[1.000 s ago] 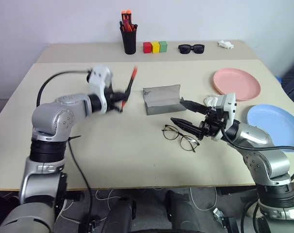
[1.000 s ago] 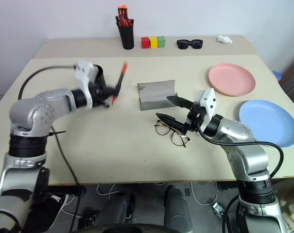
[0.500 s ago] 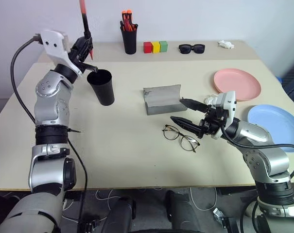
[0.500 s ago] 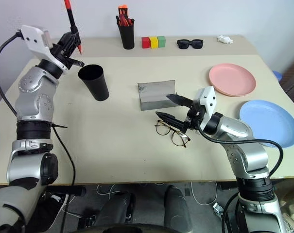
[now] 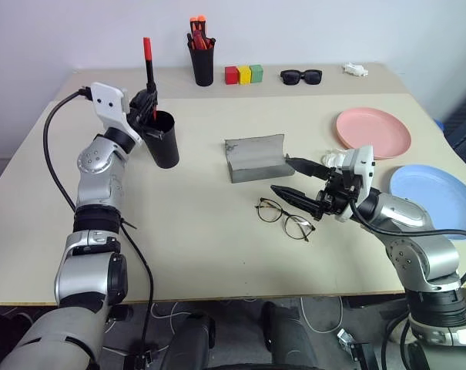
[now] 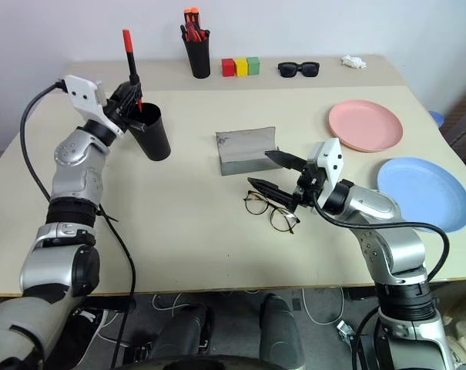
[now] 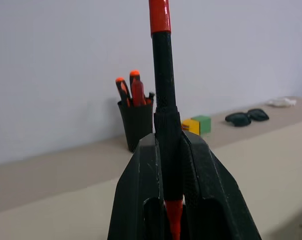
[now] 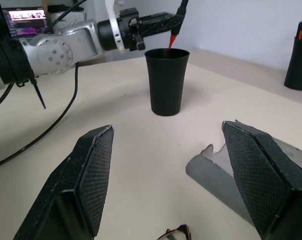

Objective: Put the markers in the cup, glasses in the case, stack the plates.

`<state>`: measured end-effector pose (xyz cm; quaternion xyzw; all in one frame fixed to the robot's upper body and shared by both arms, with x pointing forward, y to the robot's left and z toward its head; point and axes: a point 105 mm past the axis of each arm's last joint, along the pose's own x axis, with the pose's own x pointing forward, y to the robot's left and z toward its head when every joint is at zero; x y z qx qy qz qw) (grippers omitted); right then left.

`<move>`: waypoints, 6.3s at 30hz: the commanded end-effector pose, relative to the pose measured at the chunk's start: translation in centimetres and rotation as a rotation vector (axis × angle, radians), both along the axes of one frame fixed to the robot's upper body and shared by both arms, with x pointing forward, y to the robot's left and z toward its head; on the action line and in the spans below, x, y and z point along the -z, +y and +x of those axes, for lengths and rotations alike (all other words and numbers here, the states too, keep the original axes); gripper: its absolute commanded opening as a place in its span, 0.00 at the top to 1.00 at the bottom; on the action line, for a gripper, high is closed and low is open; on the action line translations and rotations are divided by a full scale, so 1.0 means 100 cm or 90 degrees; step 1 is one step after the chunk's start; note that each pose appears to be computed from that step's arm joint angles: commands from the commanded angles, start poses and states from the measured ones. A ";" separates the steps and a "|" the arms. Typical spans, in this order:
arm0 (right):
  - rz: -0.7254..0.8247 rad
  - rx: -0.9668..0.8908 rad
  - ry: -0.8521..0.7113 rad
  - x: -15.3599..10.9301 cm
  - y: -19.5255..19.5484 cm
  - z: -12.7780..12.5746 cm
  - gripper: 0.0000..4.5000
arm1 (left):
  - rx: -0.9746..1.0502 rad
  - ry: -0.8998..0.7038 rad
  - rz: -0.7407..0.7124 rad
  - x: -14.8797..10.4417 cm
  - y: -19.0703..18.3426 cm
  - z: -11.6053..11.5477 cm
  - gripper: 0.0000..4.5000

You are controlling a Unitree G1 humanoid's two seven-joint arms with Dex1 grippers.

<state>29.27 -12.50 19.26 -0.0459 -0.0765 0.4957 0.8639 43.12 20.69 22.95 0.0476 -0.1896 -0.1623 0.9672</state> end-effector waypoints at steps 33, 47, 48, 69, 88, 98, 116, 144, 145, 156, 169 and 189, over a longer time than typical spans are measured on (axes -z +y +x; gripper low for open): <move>-0.050 0.077 -0.016 0.002 -0.039 -0.009 0.21 | 0.500 0.275 0.234 0.049 -0.209 -0.029 0.01; -0.050 0.111 -0.033 0.001 -0.038 -0.013 0.21 | 0.451 0.372 0.283 0.095 -0.229 -0.018 0.32; -0.050 0.112 -0.033 0.001 -0.038 -0.013 0.21 | 0.456 0.372 0.283 0.095 -0.230 -0.018 0.42; -0.047 0.100 -0.036 0.002 -0.033 -0.008 0.21 | 0.666 0.364 0.420 0.078 -0.143 -0.044 0.99; -0.050 0.094 -0.032 0.002 -0.032 -0.010 0.21 | 0.663 0.405 0.491 0.092 -0.138 -0.044 0.49; -0.162 0.077 0.021 0.032 -0.030 -0.010 0.21 | 0.610 0.256 0.478 0.048 -0.140 -0.031 0.01; -0.347 0.145 0.119 0.031 -0.001 0.001 0.21 | 0.685 0.243 0.280 0.016 -0.063 -0.112 0.01; -0.512 0.163 0.194 0.066 -0.013 0.009 0.61 | 0.601 0.182 0.272 0.016 -0.046 -0.140 0.00; -0.514 0.162 0.193 0.066 -0.013 0.009 0.61 | 0.602 0.180 0.272 0.016 -0.047 -0.140 0.00; -0.532 0.166 0.186 0.066 -0.018 0.011 0.99 | 0.607 0.168 0.268 0.012 -0.056 -0.140 0.00; -0.403 0.064 0.120 0.000 0.001 0.000 0.99 | 0.581 0.168 0.241 0.008 -0.048 -0.137 0.00; -0.432 0.014 -0.262 0.007 0.114 0.085 0.99 | 0.481 0.214 0.204 0.006 -0.031 -0.145 0.00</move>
